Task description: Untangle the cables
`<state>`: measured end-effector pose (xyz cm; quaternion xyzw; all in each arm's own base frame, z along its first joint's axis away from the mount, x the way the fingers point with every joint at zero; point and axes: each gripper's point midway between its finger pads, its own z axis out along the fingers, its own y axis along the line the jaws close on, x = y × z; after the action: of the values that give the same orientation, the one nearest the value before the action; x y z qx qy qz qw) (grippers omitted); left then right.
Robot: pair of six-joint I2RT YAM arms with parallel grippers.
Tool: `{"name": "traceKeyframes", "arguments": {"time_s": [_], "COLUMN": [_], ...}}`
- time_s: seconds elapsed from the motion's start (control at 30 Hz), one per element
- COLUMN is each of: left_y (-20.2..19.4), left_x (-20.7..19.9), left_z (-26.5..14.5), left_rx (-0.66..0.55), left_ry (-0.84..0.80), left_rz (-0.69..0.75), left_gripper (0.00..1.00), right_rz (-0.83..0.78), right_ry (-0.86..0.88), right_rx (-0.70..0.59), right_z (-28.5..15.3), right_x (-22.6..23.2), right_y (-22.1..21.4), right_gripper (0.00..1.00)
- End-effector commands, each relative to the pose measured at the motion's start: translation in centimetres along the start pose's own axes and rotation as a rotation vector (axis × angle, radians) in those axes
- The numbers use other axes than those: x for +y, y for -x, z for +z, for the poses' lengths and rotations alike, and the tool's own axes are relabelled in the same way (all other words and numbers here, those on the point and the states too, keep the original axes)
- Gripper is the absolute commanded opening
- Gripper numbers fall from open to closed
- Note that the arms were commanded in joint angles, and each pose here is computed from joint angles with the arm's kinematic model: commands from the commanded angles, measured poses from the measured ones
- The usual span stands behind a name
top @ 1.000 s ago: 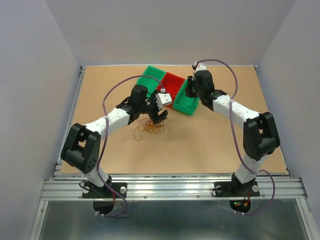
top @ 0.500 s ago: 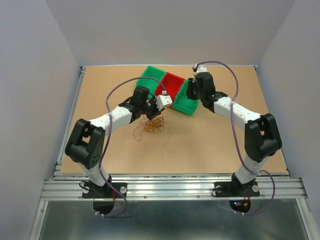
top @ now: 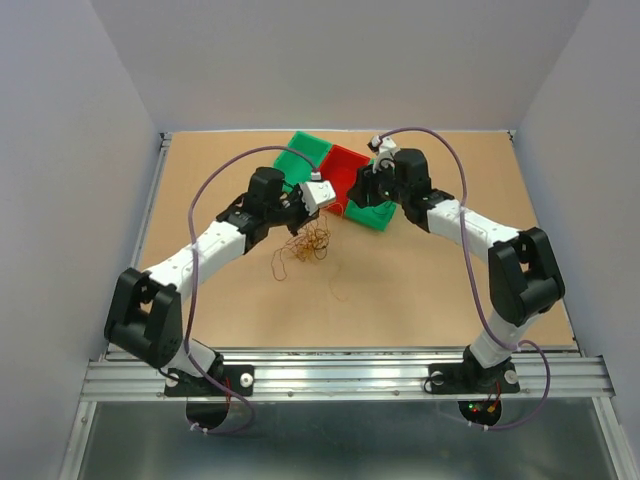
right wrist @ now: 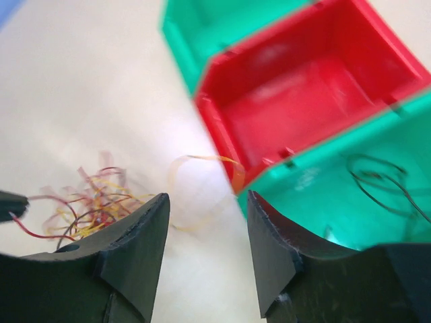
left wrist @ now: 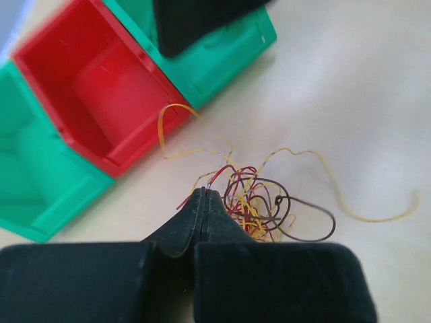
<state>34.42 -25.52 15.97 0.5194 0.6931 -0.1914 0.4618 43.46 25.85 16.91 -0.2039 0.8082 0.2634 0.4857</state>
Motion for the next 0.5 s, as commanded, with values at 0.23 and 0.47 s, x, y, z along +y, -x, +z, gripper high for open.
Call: {"name": "traceKeyframes", "arguments": {"time_s": [0.23, 0.47], "left_y": [7.7, 9.4], "left_x": [1.5, 0.9], "left_z": [-6.7, -8.6], "left_rx": [-0.286, -0.367], "left_ry": [0.158, 0.155], "left_rz": [-0.004, 0.014], "left_gripper": [0.0, 0.0], "right_rz": [-0.222, -0.27], "right_ry": [0.623, 0.767], "right_rx": [-0.187, -0.179], "right_z": [-2.5, -2.2], "right_x": [11.1, 14.9], "right_y": [1.6, 0.5], "right_gripper": [0.81, 0.87]}}
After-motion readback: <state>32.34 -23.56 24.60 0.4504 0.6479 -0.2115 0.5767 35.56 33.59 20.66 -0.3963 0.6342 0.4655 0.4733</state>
